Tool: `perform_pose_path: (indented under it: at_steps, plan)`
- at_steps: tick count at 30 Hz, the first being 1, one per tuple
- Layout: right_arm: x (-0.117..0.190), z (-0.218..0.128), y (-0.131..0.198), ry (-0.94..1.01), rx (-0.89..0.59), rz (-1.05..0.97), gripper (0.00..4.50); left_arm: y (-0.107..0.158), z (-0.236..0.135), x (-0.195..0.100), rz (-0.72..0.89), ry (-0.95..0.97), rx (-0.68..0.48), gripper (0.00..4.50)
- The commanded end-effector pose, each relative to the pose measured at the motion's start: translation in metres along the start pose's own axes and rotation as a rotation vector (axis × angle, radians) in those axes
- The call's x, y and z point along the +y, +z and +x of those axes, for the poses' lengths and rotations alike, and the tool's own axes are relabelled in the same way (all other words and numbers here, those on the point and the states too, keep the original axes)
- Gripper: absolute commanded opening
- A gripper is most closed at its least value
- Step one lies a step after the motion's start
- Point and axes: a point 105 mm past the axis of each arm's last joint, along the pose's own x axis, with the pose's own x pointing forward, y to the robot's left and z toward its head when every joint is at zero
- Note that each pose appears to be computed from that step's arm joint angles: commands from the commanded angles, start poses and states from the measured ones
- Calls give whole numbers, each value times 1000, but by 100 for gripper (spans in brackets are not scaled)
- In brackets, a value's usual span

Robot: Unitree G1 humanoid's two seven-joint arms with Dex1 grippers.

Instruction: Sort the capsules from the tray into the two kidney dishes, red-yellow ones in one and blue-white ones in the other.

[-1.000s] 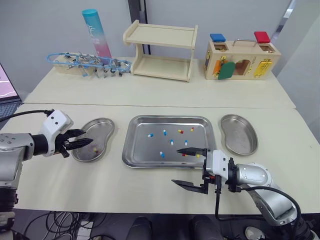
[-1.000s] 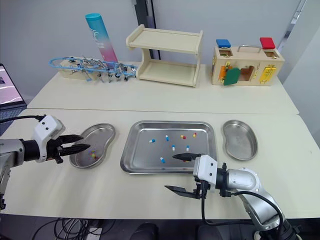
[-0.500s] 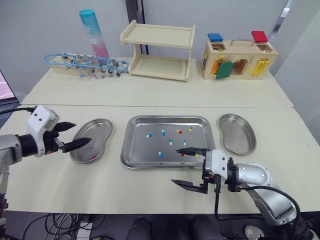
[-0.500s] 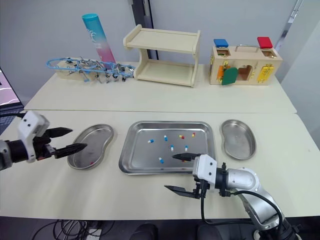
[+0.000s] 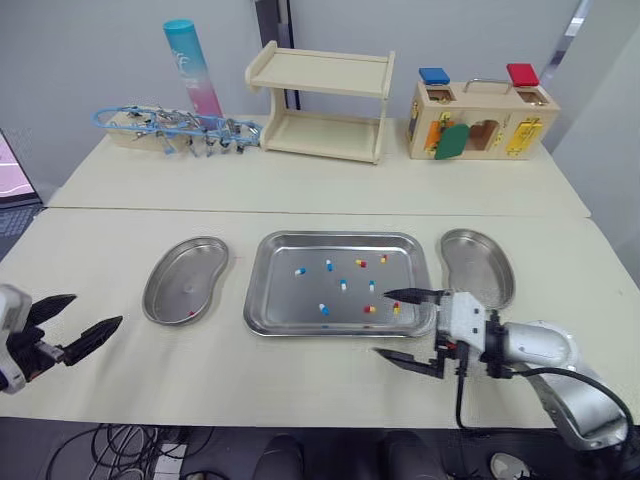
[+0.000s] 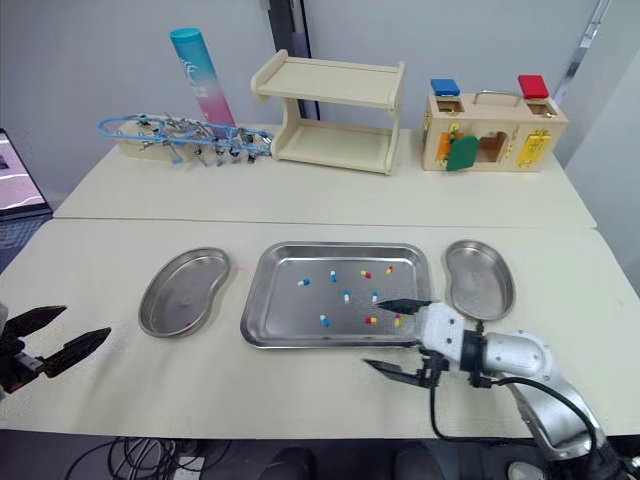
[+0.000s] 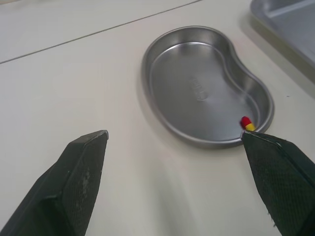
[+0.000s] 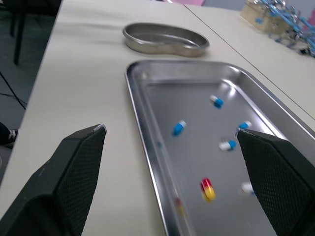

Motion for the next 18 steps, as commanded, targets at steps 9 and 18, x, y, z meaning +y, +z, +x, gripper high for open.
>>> perform_pose_path:
  at_steps: [9, 18]
  plan:
    - [-39, -130, -47, -265, 308, 2, 450, -41, -26, -11, -86, 135, -35, 447]
    - [-52, -167, -79, -339, 406, 47, 450, -40, -19, -28, -51, 50, -47, 447]
